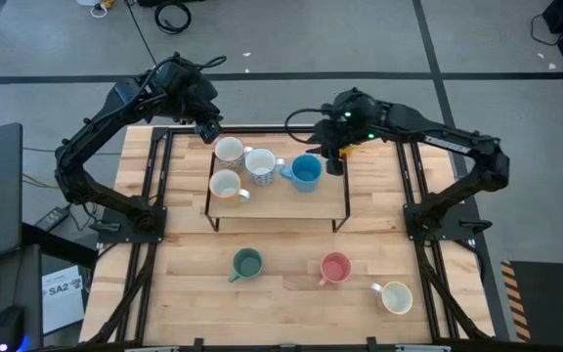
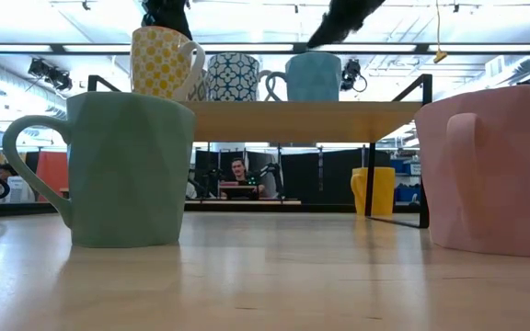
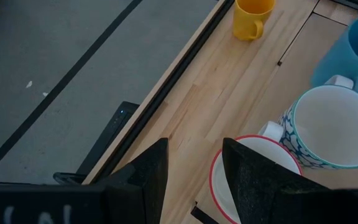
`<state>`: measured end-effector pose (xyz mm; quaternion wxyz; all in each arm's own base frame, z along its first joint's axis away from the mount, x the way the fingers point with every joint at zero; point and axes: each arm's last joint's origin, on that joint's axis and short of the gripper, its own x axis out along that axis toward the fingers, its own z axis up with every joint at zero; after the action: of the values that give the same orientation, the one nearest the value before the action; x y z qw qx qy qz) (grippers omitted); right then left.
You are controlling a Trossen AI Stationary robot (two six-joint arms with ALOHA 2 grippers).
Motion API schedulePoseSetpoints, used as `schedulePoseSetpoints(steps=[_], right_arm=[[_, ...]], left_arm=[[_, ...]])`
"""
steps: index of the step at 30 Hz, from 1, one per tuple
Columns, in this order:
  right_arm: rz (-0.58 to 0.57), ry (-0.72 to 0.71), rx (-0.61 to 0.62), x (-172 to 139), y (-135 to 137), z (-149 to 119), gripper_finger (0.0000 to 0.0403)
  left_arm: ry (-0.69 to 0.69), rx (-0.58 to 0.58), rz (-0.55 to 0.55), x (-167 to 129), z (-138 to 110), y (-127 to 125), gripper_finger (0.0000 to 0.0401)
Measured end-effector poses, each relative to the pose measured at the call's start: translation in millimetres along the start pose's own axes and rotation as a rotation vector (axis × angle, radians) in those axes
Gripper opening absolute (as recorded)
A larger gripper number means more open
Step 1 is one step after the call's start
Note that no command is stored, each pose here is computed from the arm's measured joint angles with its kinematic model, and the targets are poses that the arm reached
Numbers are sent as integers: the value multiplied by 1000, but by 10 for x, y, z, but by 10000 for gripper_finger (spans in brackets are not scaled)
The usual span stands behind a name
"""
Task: Place coffee mugs
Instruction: Put the blue mug on the shelf
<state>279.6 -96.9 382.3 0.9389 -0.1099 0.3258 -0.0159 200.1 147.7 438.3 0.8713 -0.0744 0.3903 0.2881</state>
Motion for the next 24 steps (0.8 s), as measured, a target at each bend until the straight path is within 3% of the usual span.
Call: schedulePoseSetpoints(steps=[5, 12, 16, 24], right_arm=[[46, -41, 138, -349, 232, 54, 112], [206, 98, 298, -526, 643, -7, 88], [243, 165, 286, -477, 817, -16, 76], [162, 299, 197, -138, 930, -221, 59]], left_arm=[[0, 0, 0, 0, 0, 0, 157], [0, 0, 0, 0, 0, 0, 157], [0, -1, 0, 0, 0, 0, 157], [0, -1, 0, 0, 0, 0, 157]])
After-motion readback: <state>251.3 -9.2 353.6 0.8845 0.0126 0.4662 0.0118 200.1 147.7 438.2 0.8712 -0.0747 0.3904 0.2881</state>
